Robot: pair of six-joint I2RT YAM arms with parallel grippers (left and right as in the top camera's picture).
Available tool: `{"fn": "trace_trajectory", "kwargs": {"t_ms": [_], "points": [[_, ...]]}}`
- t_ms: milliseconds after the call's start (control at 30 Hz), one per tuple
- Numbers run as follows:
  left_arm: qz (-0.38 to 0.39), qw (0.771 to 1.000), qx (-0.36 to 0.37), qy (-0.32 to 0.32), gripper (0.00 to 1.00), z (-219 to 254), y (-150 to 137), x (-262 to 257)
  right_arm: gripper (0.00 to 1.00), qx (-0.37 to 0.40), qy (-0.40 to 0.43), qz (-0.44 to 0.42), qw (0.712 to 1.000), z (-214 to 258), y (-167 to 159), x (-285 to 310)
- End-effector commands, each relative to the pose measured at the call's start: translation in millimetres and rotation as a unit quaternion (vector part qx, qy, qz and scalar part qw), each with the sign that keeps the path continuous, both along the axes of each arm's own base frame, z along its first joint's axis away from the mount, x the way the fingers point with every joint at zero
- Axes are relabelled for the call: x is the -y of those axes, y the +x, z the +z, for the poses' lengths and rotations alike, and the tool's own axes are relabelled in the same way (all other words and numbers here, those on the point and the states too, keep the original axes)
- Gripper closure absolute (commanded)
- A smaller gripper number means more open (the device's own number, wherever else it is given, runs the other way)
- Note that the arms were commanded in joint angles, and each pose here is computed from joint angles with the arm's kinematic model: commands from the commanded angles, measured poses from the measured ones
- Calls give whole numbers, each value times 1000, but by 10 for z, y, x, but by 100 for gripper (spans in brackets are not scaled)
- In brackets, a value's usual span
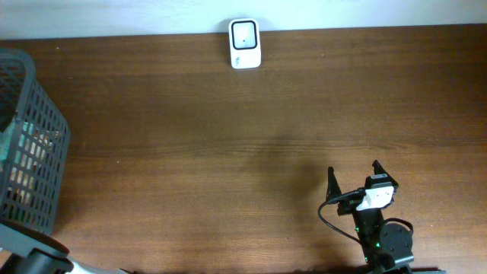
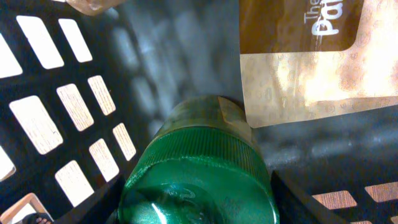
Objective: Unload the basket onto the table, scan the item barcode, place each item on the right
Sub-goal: 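Reach the left gripper into the basket and grasp the green-lidded jar, then place the green-lidded jar on the table center with the left gripper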
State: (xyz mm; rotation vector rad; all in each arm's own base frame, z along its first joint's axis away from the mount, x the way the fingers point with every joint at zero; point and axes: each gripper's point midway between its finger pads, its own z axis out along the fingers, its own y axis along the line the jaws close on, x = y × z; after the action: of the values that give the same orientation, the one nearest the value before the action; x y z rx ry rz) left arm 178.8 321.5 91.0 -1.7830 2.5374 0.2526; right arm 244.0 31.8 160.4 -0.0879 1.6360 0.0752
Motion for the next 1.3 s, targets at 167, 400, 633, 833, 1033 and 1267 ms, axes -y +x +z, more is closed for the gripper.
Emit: {"fn": "trace_trajectory", "kwargs": {"t_ms": [167,400,633,833,1033,1267], "points": [[-9,993,111,47,43,1024,421,-289,2,-3,2,1,1000,-35,-1,-8],[-84,937,290,176,43,2808,864,-3,2,-3,2,1,1000,-35,-1,-8],[-277,860,384,191,42,3679,1263,1648,2,-3,2,1,1000,-35,-1,-8],[-449,846,278,73,41,2906,1563,2805,2,-3,2,1,1000,-35,-2,-8],[-530,828,182,-18,41,1843,1714,3461,2,-3,2,1,1000,-35,-1,-8],[-602,785,130,-62,42,446,1860,4311,2,-3,2,1,1000,-35,-2,-8]]}}
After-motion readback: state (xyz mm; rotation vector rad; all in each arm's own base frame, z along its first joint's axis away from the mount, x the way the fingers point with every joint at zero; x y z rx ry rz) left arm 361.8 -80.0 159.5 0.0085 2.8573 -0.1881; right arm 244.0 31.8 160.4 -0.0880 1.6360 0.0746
